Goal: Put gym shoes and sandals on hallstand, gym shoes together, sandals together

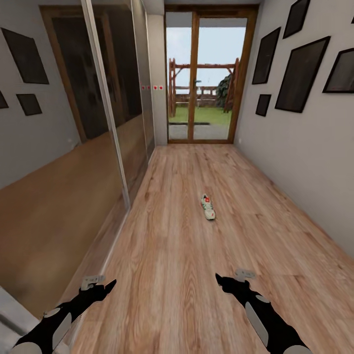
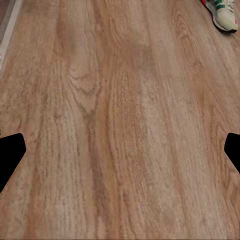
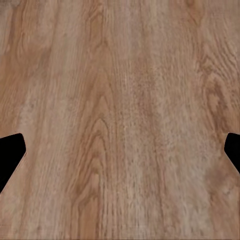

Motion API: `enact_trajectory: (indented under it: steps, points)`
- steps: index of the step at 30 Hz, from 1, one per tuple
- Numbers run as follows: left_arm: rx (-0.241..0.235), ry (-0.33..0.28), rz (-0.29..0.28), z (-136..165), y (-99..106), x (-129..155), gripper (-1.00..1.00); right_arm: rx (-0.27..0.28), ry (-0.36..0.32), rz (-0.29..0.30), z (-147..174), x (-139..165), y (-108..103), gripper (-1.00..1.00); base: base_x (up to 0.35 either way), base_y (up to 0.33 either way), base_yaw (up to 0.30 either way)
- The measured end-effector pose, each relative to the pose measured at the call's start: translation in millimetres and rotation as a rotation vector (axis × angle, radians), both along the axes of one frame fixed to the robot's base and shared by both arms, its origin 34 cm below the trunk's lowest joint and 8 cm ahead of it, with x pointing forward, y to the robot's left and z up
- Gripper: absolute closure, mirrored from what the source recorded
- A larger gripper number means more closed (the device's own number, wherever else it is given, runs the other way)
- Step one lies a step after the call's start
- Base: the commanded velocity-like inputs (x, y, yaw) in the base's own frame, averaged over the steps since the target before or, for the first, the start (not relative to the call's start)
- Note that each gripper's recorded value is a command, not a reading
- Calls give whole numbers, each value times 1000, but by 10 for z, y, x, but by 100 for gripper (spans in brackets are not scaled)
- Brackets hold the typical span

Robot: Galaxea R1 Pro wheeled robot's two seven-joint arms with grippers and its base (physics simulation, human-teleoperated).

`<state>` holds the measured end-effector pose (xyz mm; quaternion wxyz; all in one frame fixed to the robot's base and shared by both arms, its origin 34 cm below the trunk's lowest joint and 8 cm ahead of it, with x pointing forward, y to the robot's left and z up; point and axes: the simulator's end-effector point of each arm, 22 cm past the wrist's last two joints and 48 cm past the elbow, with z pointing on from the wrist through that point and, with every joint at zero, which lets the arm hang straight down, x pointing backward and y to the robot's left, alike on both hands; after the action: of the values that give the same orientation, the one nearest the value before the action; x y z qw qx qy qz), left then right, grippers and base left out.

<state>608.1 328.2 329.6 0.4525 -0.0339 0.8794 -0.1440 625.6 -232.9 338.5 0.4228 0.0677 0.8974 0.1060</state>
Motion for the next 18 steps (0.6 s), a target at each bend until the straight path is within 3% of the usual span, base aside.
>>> enact_trajectory:
  steps: [18]
  points:
    - [0, 1, 0, -2, -2, -2, -100, 0, 1, 0, -2, -2, -1, -100, 343, 21, -7]
